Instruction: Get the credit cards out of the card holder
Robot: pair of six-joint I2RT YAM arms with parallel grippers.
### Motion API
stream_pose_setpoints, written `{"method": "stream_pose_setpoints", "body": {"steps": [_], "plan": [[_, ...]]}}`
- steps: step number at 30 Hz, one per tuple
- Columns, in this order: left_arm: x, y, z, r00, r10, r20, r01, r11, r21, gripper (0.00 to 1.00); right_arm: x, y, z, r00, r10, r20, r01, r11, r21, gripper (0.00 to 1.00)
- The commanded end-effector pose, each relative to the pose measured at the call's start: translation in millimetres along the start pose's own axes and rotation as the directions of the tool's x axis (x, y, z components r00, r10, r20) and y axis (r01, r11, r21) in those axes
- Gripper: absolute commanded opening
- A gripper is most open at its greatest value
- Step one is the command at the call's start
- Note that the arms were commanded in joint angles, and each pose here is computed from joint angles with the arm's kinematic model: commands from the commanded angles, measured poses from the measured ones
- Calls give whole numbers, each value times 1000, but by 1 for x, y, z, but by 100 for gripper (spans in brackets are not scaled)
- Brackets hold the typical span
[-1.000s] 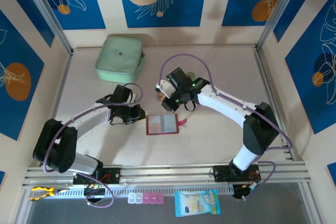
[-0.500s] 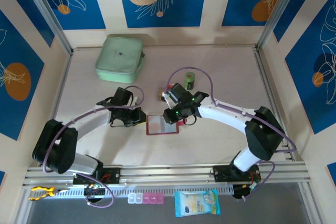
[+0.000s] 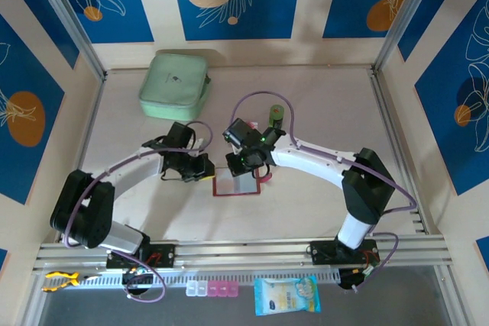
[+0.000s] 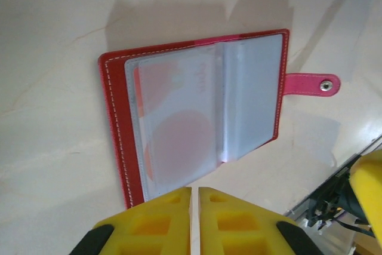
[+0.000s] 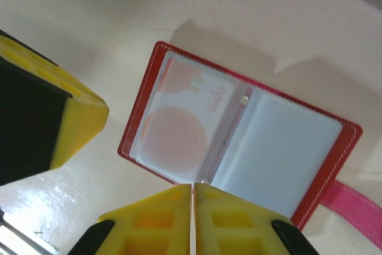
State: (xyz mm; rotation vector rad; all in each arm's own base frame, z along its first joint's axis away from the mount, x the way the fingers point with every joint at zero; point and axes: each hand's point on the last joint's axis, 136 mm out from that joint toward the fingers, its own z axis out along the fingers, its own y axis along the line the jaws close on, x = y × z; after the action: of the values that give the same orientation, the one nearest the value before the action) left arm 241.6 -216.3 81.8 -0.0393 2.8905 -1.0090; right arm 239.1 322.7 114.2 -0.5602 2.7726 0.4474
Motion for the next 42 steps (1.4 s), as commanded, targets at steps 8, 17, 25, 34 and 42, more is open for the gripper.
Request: {"method": "stream_pose_setpoints", "body": {"steps": [8,17,25,34,42], "plan": [[20,7,-6,1000,-11,-17,11,1000,-5,12,20,-13,-15,996,87,35,-88,996,14,12],[10,10,-7,995,65,81,-65,998,-4,13,36,-16,-18,982,129,140,-124,991,-42,13],[14,6,0,997,23,72,-25,999,38,13,41,-2,-7,984,169,48,-164,982,-94,15],[10,5,8,998,24,52,-25,999,31,13,37,5,1,975,224,1,-221,963,-152,18],[9,11,22,1000,-3,1,3,1000,15,13,36,2,11,974,226,-17,-226,967,-114,20]]}}
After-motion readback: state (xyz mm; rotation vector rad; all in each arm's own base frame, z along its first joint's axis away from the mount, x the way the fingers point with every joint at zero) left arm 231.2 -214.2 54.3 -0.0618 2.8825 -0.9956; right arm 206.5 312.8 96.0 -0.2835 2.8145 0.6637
